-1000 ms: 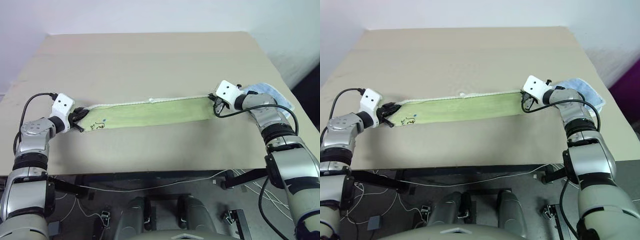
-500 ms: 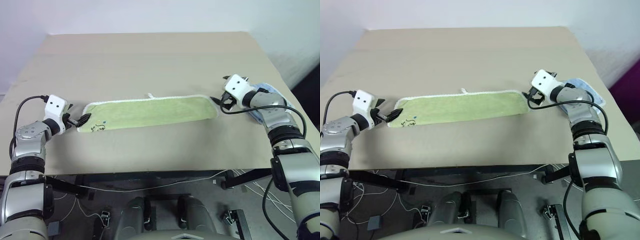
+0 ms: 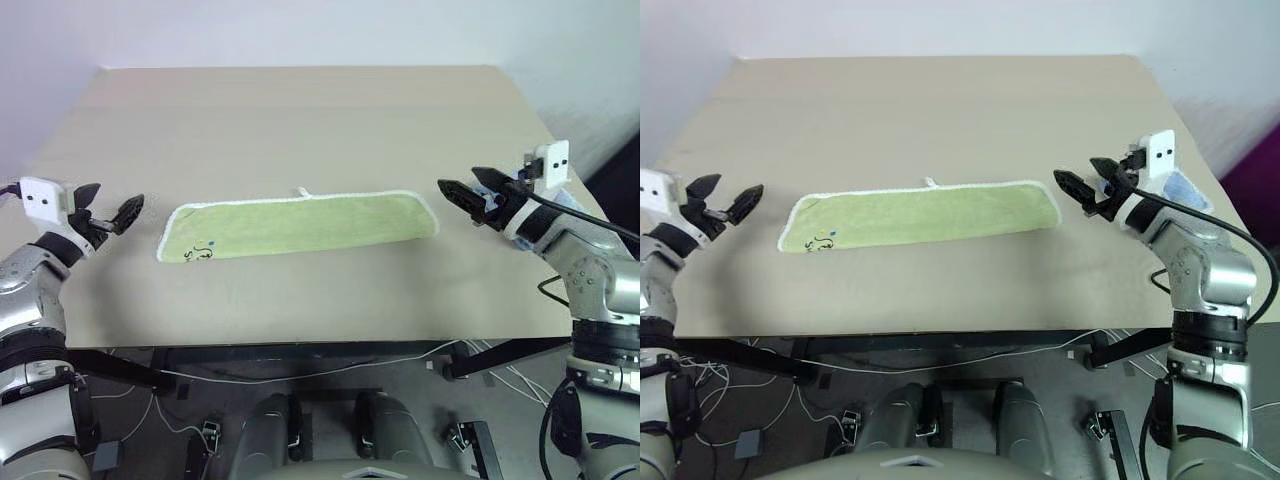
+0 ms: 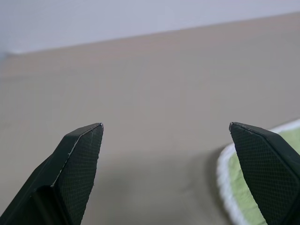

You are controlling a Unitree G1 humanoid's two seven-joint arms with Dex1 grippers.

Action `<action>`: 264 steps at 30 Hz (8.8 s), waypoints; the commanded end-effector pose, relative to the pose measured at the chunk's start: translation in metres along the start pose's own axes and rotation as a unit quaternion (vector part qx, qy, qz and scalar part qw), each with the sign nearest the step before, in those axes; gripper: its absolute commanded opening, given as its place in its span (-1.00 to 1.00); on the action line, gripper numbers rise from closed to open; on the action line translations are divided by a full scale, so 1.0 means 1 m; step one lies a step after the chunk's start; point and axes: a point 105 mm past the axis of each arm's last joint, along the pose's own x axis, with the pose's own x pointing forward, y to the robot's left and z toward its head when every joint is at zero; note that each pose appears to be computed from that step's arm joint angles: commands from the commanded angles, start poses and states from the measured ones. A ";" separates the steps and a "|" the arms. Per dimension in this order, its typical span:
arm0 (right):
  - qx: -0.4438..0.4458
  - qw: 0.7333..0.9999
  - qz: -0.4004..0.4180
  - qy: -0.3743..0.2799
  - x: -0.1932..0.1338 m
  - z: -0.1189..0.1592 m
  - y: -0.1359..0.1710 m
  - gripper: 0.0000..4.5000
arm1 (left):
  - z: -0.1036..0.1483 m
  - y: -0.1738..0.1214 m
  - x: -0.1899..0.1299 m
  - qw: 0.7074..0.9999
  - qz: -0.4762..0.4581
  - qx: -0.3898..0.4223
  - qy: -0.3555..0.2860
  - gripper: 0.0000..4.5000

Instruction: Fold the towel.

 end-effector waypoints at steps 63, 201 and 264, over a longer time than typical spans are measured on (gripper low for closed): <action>0.322 0.917 -0.207 -0.108 -0.002 -0.017 -0.052 -0.98 | 0.006 -0.157 0.008 0.957 -0.288 -0.025 -0.021 1.00; -0.255 0.962 0.093 -0.039 0.074 -0.032 0.075 -1.00 | 0.077 -0.121 0.014 0.940 -0.028 -0.333 -0.072 -0.99; -0.202 0.960 0.144 0.132 0.096 -0.140 0.120 -1.00 | -0.054 -0.218 0.062 0.971 -0.192 -0.039 0.135 -0.99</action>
